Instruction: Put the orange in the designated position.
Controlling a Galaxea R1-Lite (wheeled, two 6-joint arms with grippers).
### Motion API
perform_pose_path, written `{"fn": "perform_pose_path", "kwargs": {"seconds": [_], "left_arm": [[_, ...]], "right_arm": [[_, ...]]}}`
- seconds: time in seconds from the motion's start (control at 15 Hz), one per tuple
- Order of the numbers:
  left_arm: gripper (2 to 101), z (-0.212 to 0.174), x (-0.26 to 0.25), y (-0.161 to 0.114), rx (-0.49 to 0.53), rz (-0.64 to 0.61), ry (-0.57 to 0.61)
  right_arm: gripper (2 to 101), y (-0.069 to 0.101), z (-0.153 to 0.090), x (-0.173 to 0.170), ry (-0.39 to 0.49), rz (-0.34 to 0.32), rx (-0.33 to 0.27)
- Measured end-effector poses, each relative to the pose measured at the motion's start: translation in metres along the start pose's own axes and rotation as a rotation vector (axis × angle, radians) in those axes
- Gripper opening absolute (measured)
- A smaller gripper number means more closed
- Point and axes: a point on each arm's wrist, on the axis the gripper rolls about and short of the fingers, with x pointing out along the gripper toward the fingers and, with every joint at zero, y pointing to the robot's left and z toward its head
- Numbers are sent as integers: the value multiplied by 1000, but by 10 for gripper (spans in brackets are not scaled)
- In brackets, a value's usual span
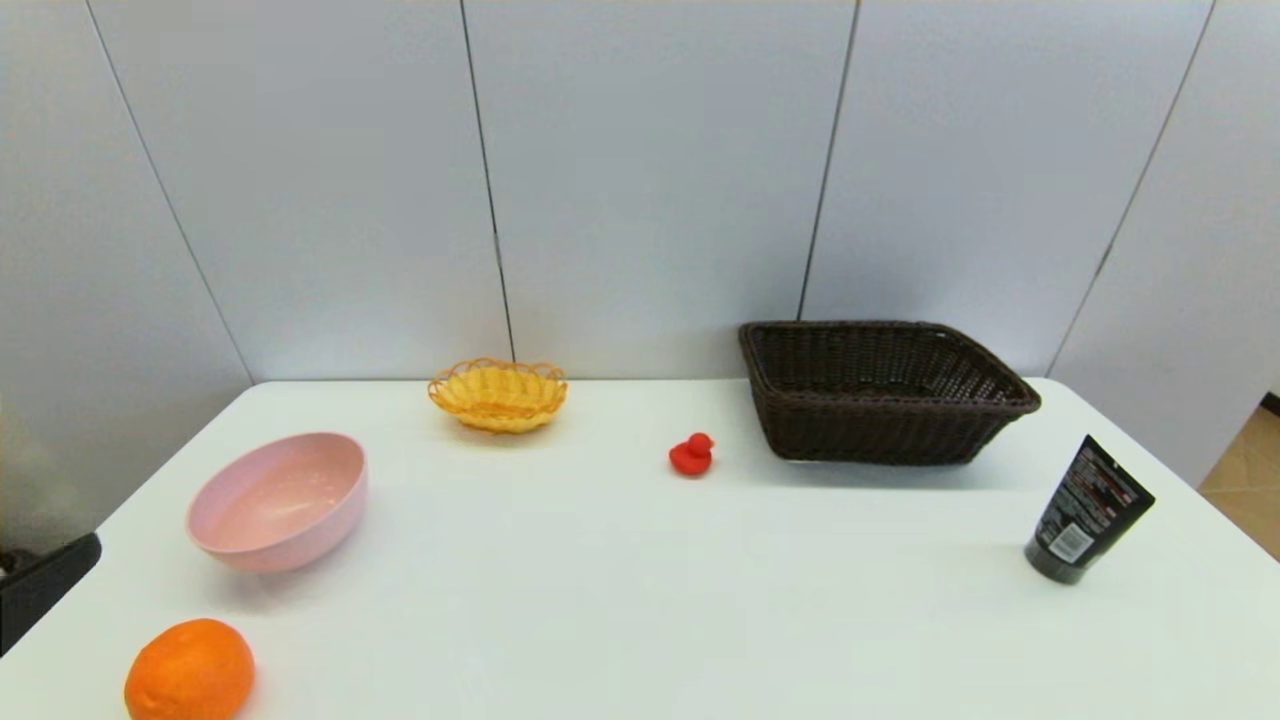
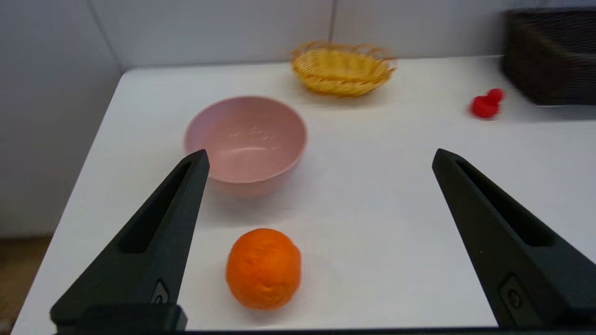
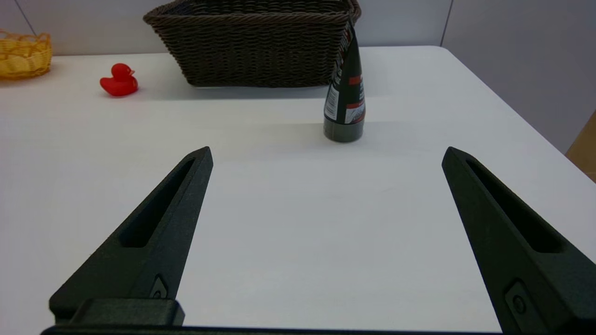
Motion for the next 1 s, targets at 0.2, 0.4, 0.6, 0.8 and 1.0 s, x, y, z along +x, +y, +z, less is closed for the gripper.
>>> {"fn": "perform_pose_path", "kwargs": {"seconds": [0.2, 0.4, 0.6, 0.8, 1.0], "left_arm": [[971, -20, -30, -3, 30, -33, -90], [971, -41, -46, -6, 37, -5, -148], [973, -58, -53, -8, 44, 8, -179], [975, -75, -56, -9, 50, 12, -203], [976, -93, -57, -9, 77, 20, -224]], "right_arm": [[977, 0, 0, 0, 0, 0, 0], [977, 0, 0, 0, 0, 0, 0], [977, 0, 0, 0, 0, 0, 0], [977, 0, 0, 0, 0, 0, 0], [977, 0, 0, 0, 0, 0, 0]]}}
